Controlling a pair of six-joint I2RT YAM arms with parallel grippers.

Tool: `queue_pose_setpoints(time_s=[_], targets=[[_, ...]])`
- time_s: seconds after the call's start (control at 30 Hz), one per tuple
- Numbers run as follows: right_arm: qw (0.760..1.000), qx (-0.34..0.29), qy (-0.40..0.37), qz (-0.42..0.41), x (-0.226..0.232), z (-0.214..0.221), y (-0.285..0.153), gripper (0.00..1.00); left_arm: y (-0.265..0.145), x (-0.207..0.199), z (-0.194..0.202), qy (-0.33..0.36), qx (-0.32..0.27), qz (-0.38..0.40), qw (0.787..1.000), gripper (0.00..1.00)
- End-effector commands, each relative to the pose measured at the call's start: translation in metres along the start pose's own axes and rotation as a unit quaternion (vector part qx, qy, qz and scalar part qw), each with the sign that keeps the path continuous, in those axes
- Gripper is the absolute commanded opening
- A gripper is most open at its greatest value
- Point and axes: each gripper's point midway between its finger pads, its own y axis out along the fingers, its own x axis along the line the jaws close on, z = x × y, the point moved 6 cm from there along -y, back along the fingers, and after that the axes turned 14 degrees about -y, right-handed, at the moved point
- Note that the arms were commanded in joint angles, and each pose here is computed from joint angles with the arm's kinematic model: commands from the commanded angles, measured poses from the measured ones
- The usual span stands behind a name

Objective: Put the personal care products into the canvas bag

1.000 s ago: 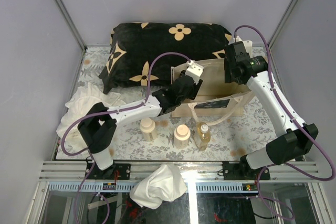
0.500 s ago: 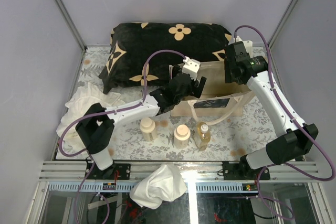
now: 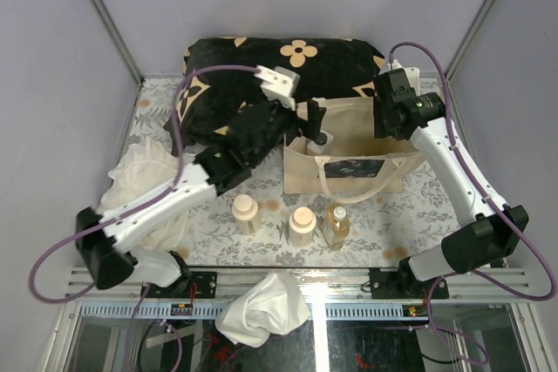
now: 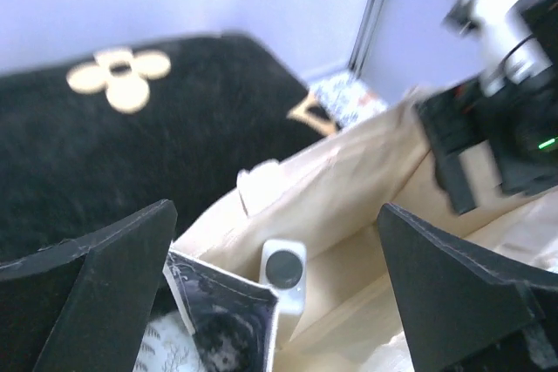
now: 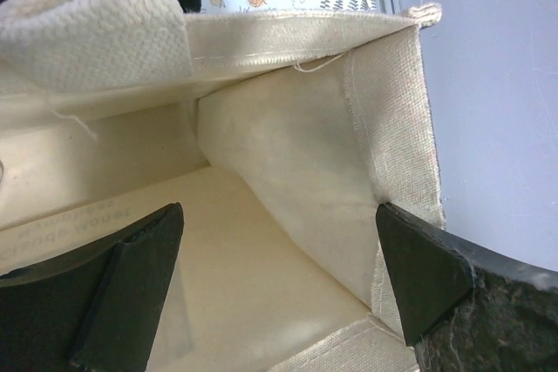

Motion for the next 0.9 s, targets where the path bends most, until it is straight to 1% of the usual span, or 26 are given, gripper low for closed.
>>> queue_pose_setpoints(time_s=[0.0, 0.1, 0.17, 0.27, 0.37, 0.43, 0.53, 0.7, 0.77, 0.87], targets=[[1.000, -0.010, 0.001, 0.012, -0.007, -0.008, -0.001, 0.99, -0.038, -0.013, -0.065, -0.009, -0.068, 0.048, 0.996, 1.00], [1.000, -0.008, -0.003, 0.012, -0.007, -0.008, 0.000, 0.99, -0.062, -0.009, -0.083, -0.007, -0.075, 0.041, 0.996, 1.00], [1.000, -0.008, -0.005, 0.011, -0.007, -0.009, 0.000, 0.99, -0.075, 0.006, -0.079, 0.007, -0.046, -0.006, 0.999, 1.00], [1.000, -0.009, -0.006, 0.011, -0.007, -0.009, 0.000, 0.99, -0.096, 0.032, -0.048, 0.009, 0.007, -0.073, 0.997, 1.00], [1.000, -0.006, -0.010, 0.008, -0.006, -0.010, 0.002, 0.99, -0.120, 0.052, -0.017, -0.041, 0.040, -0.116, 0.992, 1.00], [1.000, -0.004, -0.012, 0.007, -0.005, -0.012, 0.002, 0.99, -0.132, 0.065, 0.002, -0.057, 0.074, -0.157, 0.983, 1.00], [1.000, -0.005, -0.013, 0.004, -0.004, -0.013, 0.001, 0.99, -0.145, 0.074, 0.018, -0.060, 0.127, -0.201, 0.970, 1.00], [1.000, -0.004, -0.016, 0.002, -0.004, -0.014, 0.002, 0.99, -0.153, 0.077, 0.031, -0.048, 0.204, -0.238, 0.948, 1.00], [1.000, -0.004, -0.017, 0.000, -0.003, -0.015, 0.003, 0.99, -0.154, 0.078, 0.043, -0.043, 0.243, -0.250, 0.936, 1.00], [1.000, -0.005, -0.017, -0.001, -0.003, -0.015, 0.003, 0.99, -0.157, 0.080, 0.064, -0.053, 0.285, -0.257, 0.922, 1.00]])
